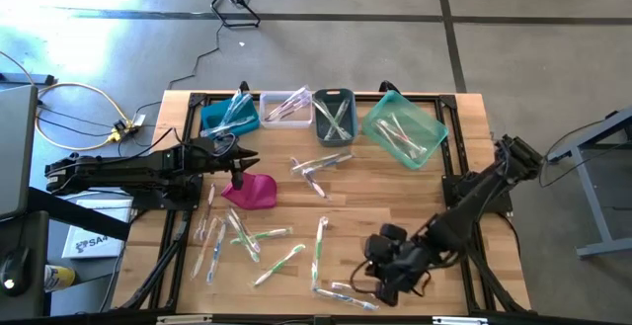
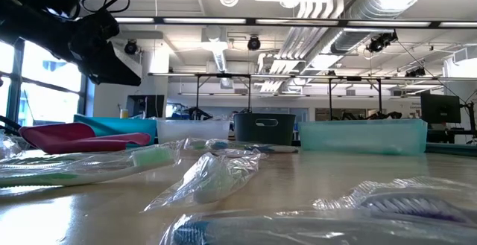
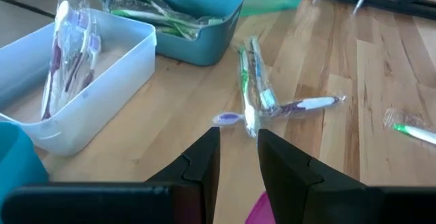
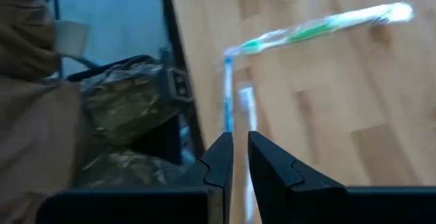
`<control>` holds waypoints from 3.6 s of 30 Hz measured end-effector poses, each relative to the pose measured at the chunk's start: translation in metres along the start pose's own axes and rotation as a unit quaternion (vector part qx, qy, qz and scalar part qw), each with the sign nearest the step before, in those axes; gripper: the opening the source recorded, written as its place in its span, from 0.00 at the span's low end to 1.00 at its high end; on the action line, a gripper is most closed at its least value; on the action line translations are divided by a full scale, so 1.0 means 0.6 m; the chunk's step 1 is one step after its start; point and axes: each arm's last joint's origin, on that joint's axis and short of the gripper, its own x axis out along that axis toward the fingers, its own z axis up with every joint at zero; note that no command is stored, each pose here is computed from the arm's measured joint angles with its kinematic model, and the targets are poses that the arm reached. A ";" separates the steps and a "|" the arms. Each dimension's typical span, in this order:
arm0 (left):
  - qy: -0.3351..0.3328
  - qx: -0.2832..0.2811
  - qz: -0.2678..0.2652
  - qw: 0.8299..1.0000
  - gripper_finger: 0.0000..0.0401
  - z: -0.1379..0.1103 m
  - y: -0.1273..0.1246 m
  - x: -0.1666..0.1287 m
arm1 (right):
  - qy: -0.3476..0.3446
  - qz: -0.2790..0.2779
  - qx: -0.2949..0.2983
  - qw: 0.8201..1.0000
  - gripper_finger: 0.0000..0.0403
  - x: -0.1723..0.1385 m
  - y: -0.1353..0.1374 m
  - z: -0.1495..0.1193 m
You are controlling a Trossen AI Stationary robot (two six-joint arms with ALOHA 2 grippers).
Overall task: Pick & Place Toothbrushes
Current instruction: Put the violet toothbrush into the white bin
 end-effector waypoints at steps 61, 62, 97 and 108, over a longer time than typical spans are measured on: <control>0.006 0.003 0.002 1.000 0.24 -0.002 0.000 0.000 | 0.190 -0.123 0.052 0.973 0.36 0.213 -0.009 -0.157; 0.006 0.003 0.002 1.000 0.24 -0.002 0.000 0.000 | 0.191 -0.126 0.053 0.972 0.36 0.216 -0.010 -0.159; 0.007 0.003 0.002 1.000 0.24 -0.002 0.000 0.000 | 0.177 -0.148 0.046 0.972 0.06 0.229 -0.017 -0.166; 0.007 0.003 0.002 1.000 0.24 -0.002 0.000 0.000 | 0.185 -0.143 0.062 0.970 0.03 0.228 -0.016 -0.165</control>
